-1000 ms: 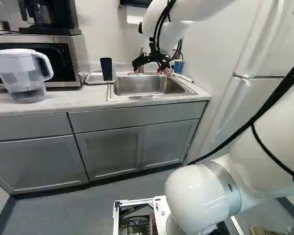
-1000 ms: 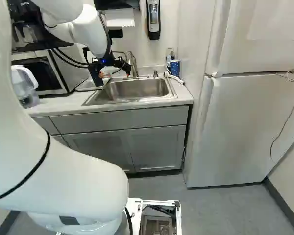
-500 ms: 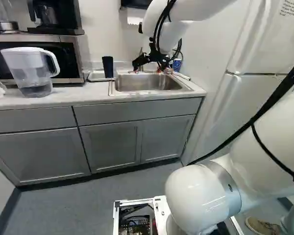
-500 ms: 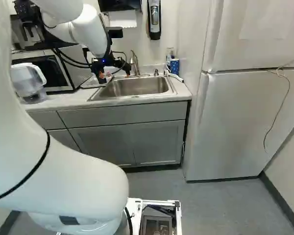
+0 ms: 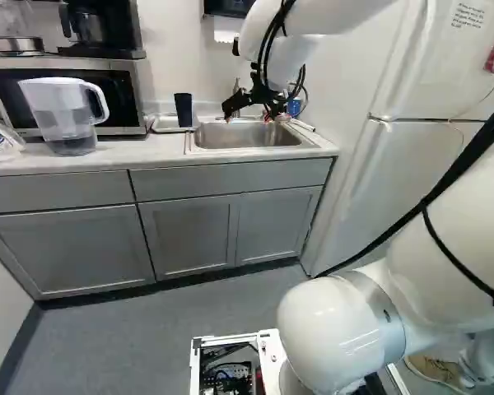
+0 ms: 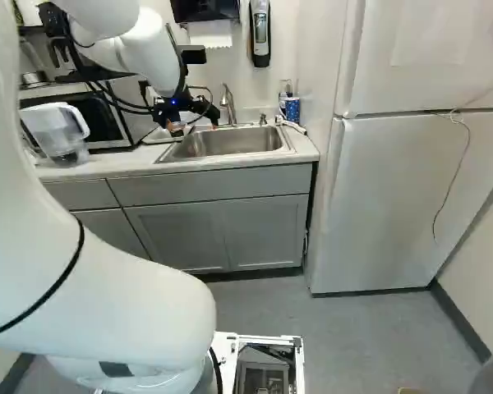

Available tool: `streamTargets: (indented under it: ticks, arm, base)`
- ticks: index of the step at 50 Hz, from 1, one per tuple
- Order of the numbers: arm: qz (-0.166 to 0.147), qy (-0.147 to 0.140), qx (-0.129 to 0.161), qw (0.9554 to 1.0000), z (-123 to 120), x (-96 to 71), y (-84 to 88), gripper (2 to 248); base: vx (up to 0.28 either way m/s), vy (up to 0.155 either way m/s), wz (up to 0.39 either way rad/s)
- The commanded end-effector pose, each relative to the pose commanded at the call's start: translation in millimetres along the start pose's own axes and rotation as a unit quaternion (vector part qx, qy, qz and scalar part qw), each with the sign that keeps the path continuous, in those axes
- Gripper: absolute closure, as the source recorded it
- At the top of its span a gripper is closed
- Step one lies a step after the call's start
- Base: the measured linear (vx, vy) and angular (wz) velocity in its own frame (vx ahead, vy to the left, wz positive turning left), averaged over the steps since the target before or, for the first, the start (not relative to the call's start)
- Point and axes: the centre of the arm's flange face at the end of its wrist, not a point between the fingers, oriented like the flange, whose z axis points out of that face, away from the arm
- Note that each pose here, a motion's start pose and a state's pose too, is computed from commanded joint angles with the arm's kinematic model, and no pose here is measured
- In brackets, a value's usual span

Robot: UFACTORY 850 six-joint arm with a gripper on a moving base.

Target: Rinse the cup and place it in the tray

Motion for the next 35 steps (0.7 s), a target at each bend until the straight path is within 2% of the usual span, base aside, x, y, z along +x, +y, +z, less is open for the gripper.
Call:
streamTargets:
  ticks: [35]
  arm:
    - [0.0, 0.0, 0.0, 1.0, 0.0, 0.0, 0.0, 3]
  base:
    - [-0.105, -0.003, 0.001]
